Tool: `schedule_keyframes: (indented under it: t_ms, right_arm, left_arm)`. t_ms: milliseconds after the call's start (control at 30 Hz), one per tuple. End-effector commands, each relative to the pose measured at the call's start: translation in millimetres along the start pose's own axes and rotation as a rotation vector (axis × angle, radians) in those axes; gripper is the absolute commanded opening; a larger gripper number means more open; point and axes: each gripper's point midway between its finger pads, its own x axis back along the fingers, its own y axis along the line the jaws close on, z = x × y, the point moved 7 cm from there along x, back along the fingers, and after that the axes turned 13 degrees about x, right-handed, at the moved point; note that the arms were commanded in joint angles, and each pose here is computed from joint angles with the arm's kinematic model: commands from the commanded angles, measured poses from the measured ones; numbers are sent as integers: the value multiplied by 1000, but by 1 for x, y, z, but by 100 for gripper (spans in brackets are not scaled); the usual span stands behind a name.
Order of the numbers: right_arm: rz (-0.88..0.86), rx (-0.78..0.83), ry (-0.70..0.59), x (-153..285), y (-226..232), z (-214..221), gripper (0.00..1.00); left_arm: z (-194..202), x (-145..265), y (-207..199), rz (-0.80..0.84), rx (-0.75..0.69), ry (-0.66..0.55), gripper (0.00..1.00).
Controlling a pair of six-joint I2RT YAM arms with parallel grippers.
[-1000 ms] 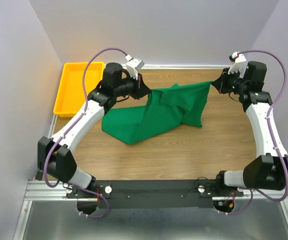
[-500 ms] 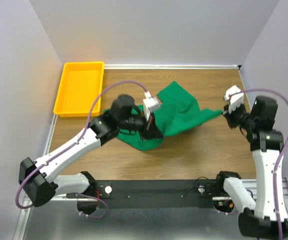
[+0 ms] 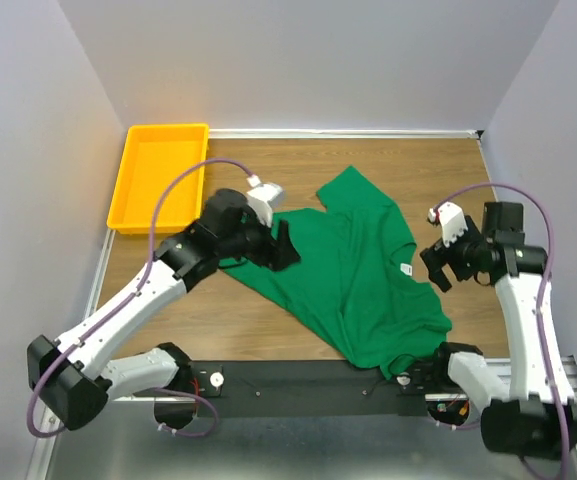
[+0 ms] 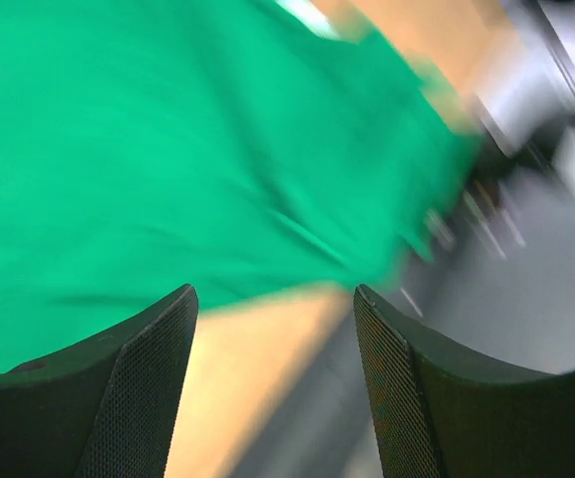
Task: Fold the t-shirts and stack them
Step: Flatten the tshirt out
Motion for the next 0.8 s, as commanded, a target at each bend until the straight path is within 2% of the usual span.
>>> schedule_keyframes:
  t_ms: [0, 33, 67, 133, 167, 233, 333, 433, 600, 733, 767]
  right_arm:
    - [-135, -189, -111, -51, -16, -21, 100]
    - [-252, -311, -83, -82, -18, -22, 100]
    - [-293, -340, -180, -89, -35, -45, 97]
    - [-366, -445, -198, -114, -55, -60, 89]
    - [-417, -522, -213, -137, -73, -73, 82]
    - [-436, -564, -210, -162, -91, -86, 77]
    - [-368, -535, -136, -206, -112, -106, 77]
    - [-258, -583, -47, -244, -138, -107, 78]
    - [-161, -614, 40, -272, -150, -93, 79]
    - [-207, -625, 60, -285, -138, -84, 76]
    - [-247, -635, 60, -291, -132, -82, 71]
  left_arm:
    - [-36, 8, 76, -288, 110, -237, 72]
    - [-36, -1, 95, -330, 155, -234, 72]
    - [-42, -4, 106, -345, 180, -249, 72]
    - [-62, -8, 127, -382, 215, -299, 72]
    - [-76, -16, 136, -414, 225, -310, 71]
    - [-92, -20, 144, -452, 220, -334, 70]
    - [-110, -27, 162, -551, 236, -350, 69]
    - [-115, -21, 170, -617, 244, -377, 68]
    - [-109, -1, 162, -620, 277, -475, 68]
    - [-101, 8, 160, -609, 281, -498, 68]
    - [-98, 8, 161, -611, 283, -491, 68]
